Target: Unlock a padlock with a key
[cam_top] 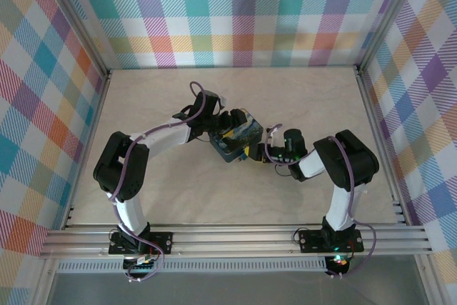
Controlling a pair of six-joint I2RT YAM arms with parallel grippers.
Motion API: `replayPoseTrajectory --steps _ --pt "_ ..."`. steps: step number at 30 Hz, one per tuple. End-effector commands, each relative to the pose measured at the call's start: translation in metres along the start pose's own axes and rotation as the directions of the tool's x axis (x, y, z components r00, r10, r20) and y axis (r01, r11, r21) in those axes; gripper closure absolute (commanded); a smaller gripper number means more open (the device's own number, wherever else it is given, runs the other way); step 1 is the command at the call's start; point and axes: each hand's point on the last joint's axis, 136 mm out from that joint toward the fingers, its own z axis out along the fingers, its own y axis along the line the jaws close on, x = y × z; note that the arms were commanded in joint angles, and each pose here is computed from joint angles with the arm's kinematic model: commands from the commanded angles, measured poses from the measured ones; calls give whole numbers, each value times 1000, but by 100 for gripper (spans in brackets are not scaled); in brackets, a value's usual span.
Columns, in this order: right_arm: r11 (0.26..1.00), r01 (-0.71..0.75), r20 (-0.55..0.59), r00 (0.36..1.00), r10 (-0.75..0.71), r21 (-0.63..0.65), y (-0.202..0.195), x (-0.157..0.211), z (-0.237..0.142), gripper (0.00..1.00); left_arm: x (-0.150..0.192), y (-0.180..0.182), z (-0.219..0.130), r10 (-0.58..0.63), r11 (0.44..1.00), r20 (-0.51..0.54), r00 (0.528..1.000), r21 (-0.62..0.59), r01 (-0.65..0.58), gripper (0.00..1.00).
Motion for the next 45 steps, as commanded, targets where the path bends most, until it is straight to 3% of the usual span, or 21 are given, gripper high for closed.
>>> replayPoseTrajectory --steps 1,14,21,36,45 --pt "999 34 -6 999 -35 -39 7 -9 6 51 17 44 5 -77 988 -48 996 -139 70 21" --pt "996 18 -29 999 -21 -91 11 -1 14 51 16 43 6 -77 988 -47 996 -137 70 21" --pt "994 20 -18 1000 -22 -110 15 0 11 64 16 43 6 -75 988 -45 996 -137 69 21" --pt "996 12 -24 1000 -15 -94 10 8 8 80 15 42 5 -76 988 -43 996 -138 69 21" --pt "995 15 -21 1000 -17 -95 11 10 6 82 16 43 5 -75 988 -42 996 -141 69 21"
